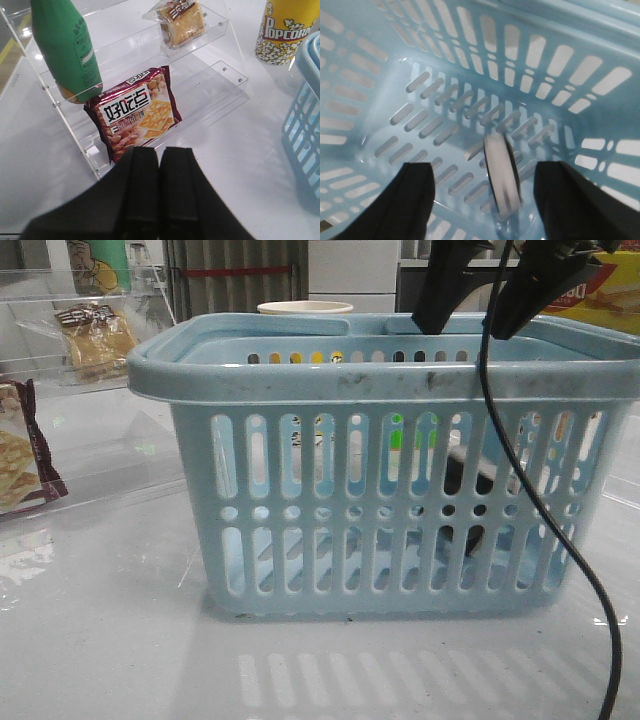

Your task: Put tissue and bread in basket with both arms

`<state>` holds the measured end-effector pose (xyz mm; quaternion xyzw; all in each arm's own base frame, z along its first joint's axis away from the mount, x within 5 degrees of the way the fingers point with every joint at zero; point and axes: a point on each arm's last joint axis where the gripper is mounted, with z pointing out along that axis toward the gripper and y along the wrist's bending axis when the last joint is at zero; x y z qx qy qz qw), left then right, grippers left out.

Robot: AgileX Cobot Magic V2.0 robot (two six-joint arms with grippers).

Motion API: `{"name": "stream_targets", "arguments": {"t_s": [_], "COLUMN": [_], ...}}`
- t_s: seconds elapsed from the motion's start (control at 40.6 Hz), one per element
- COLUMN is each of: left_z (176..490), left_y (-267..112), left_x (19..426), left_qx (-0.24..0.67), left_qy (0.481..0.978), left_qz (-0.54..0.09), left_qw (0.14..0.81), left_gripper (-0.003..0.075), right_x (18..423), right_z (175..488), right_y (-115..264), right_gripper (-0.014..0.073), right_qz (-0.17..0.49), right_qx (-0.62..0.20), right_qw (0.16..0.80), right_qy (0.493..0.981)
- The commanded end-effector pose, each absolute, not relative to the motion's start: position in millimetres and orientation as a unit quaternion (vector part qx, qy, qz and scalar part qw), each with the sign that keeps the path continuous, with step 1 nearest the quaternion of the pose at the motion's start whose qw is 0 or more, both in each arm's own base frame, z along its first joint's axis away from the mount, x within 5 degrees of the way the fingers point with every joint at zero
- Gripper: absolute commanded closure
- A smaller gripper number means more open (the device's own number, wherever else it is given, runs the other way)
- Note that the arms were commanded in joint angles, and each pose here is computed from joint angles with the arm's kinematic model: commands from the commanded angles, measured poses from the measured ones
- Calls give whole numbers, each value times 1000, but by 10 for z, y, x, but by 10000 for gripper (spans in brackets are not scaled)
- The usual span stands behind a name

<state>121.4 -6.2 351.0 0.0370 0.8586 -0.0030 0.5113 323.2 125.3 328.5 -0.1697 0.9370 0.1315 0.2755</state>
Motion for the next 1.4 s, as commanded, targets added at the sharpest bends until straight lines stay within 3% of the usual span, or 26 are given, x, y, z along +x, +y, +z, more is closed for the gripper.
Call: {"name": "stream_targets", "arguments": {"t_s": [0.0, 0.37, 0.887, 1.306, 1.38], "left_z": [3672, 3672, 3673, 3703, 3670], "left_y": [-69, -69, -69, -89, -94], "left_x": [1246, 1246, 1247, 1310, 1408], "left_qx": [32, 32, 32, 24, 25], "left_qy": [831, 831, 831, 819, 823], "left_qz": [-10, -10, -10, -26, -25], "left_qw": [555, 555, 556, 573, 567], "left_gripper": [629, 629, 629, 629, 592], "right_x": [3138, 2301, 965, 763, 763], "right_z": [3651, 4106, 3759, 3708, 3708], "right_y": [1225, 923, 429, 362, 362], "right_gripper": [79, 140, 140, 140, 140], "right_qz": [133, 119, 94, 95, 95], "right_qx": [-189, -216, -224, -223, -223], "right_qw": [349, 429, 502, 519, 519], "right_qy": [908, 869, 830, 820, 820]}}
